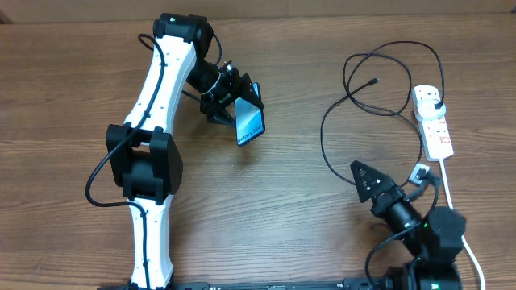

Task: Plug charger to phone and switch on socket
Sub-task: 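Move the right gripper toward the phone held by the left gripper, then grasp the phone's side edge with the right gripper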

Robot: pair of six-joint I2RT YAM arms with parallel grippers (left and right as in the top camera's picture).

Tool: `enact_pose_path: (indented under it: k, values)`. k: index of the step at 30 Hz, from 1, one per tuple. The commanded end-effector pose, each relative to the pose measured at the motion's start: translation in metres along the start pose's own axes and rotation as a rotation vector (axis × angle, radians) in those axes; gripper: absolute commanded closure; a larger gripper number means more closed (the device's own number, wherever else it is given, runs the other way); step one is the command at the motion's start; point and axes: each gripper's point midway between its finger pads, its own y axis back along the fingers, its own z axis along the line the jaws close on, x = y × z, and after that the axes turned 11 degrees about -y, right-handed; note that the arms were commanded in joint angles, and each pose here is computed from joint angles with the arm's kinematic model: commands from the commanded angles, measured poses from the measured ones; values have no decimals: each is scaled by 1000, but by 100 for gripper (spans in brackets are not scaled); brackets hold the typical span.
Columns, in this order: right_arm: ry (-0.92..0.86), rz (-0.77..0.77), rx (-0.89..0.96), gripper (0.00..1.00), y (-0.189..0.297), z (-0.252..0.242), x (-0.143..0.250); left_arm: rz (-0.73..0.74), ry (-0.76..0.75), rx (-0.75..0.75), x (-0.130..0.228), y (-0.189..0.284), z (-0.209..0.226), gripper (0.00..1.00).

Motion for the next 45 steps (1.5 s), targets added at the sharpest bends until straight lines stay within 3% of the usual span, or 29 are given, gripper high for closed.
enact_pose_path:
  k: [1, 12, 19, 25, 29, 34, 45]
  values:
    - [-8, 108, -31, 1, -2, 36, 5, -10, -16, 56, 1, 6, -15, 41]
    - [-92, 411, 28, 1, -28, 64, 64, -10, -16, 58, 1, 6, -16, 41]
    - [-72, 341, 186, 0, -39, 39, 84, -10, -16, 58, 1, 6, -16, 40]
    - [-26, 360, 66, 0, -46, 69, 96, -10, -16, 59, 1, 6, -16, 40]
    - [-18, 330, 81, 0, -49, 66, 91, -10, -9, 59, 1, 6, -16, 41]
    - [178, 246, 70, 1, -58, 64, 78, -10, -4, 59, 1, 6, -16, 41]
    - [222, 174, 74, 0, -94, 74, 91, -8, 35, 59, 1, 6, -16, 41]
